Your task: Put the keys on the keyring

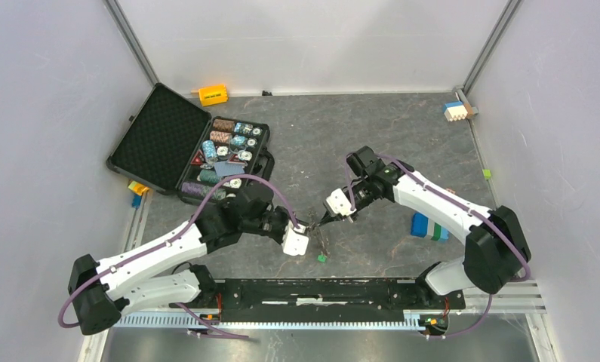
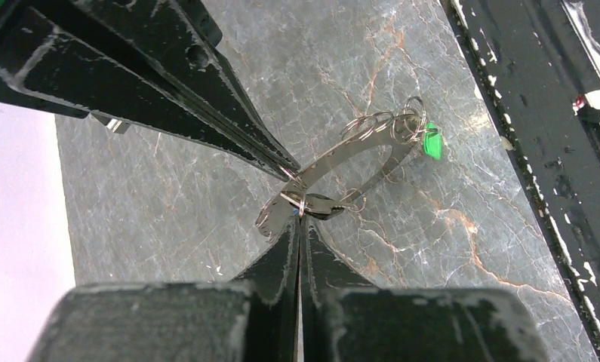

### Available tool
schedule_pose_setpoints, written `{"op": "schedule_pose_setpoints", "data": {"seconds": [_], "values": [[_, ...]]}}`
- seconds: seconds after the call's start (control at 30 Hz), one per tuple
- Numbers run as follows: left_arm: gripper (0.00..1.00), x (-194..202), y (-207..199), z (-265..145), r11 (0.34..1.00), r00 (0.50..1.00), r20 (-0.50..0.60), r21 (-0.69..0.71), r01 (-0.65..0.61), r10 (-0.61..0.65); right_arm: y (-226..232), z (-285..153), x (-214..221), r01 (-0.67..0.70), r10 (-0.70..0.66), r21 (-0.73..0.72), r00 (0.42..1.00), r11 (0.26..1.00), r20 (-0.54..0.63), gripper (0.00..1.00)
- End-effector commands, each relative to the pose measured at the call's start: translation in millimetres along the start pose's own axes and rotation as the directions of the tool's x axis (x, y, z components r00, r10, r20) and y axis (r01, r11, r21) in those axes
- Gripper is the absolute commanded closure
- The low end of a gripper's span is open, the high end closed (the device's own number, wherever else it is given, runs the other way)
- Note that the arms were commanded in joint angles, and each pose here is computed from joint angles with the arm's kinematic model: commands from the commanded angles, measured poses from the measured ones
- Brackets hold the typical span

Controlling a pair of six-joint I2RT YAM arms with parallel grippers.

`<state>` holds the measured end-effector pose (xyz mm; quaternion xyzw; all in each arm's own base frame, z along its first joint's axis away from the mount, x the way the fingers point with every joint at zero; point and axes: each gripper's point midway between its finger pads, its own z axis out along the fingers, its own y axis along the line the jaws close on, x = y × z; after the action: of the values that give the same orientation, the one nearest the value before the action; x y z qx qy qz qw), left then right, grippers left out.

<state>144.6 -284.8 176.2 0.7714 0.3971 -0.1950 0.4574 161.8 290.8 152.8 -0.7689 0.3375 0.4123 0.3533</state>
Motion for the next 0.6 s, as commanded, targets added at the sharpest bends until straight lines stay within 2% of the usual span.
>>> {"op": "schedule_pose_setpoints", "data": {"seconds": [0.0, 0.27, 0.57], "values": [[0.98, -15, 13, -3, 0.999, 0.999, 0.031, -0.026, 0.04, -0.039, -3, -4, -9, 0.228, -0.229, -0.013, 0.972, 0.973, -0.047, 1.0], [0.98, -7, 25, 1, 0.998, 0.999, -0.021, -0.062, 0.03, -0.031, 3, -3, -11, 0.269, -0.27, -0.025, 0.961, 0.963, -0.067, 1.0], [0.98, -2, 32, 6, 0.994, 0.998, -0.054, -0.106, -0.024, 0.019, 6, 2, -22, 0.244, -0.244, -0.031, 0.97, 0.969, 0.002, 1.0]]}}
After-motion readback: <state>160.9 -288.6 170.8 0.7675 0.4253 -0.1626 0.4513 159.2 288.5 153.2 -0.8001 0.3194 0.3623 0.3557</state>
